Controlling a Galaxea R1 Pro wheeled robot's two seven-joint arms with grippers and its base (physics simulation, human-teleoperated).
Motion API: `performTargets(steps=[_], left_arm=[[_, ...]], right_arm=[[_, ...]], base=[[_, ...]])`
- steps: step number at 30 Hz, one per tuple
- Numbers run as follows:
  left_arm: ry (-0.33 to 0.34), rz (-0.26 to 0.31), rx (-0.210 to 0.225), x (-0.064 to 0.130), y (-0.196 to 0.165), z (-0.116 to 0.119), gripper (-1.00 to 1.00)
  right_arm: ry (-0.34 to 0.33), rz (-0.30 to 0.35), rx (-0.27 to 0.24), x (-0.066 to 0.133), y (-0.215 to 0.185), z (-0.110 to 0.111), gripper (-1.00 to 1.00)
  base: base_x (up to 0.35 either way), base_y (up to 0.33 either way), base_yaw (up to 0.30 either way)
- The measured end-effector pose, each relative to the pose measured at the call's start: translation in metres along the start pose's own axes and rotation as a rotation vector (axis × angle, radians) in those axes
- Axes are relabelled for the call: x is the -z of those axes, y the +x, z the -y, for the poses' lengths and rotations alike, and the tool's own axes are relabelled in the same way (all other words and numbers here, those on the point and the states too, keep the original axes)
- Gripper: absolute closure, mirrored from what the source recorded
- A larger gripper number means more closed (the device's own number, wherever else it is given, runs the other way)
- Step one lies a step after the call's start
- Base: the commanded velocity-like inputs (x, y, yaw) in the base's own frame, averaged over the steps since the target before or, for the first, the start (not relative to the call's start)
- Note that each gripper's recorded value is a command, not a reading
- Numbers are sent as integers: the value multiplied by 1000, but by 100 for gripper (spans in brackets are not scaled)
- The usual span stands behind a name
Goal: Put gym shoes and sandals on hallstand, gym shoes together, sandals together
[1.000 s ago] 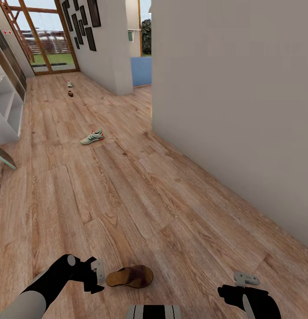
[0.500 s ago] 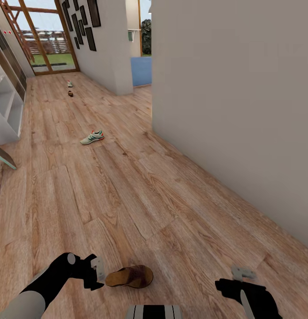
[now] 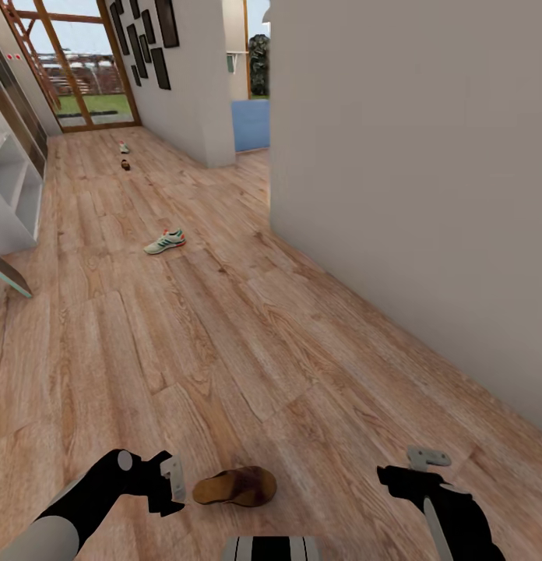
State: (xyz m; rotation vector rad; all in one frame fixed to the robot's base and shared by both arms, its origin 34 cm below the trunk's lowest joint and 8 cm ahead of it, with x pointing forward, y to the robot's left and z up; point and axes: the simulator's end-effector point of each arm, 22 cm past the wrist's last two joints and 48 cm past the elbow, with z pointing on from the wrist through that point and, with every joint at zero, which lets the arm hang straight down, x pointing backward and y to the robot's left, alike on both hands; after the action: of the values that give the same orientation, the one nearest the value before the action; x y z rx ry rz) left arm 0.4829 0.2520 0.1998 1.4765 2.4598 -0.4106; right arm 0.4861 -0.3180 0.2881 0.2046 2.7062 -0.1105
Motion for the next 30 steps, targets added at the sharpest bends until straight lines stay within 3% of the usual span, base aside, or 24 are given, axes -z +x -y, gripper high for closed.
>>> performTargets(steps=[12, 20, 23, 30], left_arm=[[-2, 1, -1, 0, -1, -1, -100], [-31, 2, -1, 0, -1, -7, -100], [-70, 2, 0, 0, -2, -15, -100], [-74, 2, -2, 0, -2, -16, -100]], right_arm=[[1, 71, -1, 13, -28, 0, -100], [1, 75, -1, 14, -30, 0, -100], [1, 75, -1, 13, -29, 0, -100], [2, 75, -1, 13, -29, 1, -100]], base=[[0, 18, 0], [73, 44, 0], [68, 20, 0], [63, 2, 0]])
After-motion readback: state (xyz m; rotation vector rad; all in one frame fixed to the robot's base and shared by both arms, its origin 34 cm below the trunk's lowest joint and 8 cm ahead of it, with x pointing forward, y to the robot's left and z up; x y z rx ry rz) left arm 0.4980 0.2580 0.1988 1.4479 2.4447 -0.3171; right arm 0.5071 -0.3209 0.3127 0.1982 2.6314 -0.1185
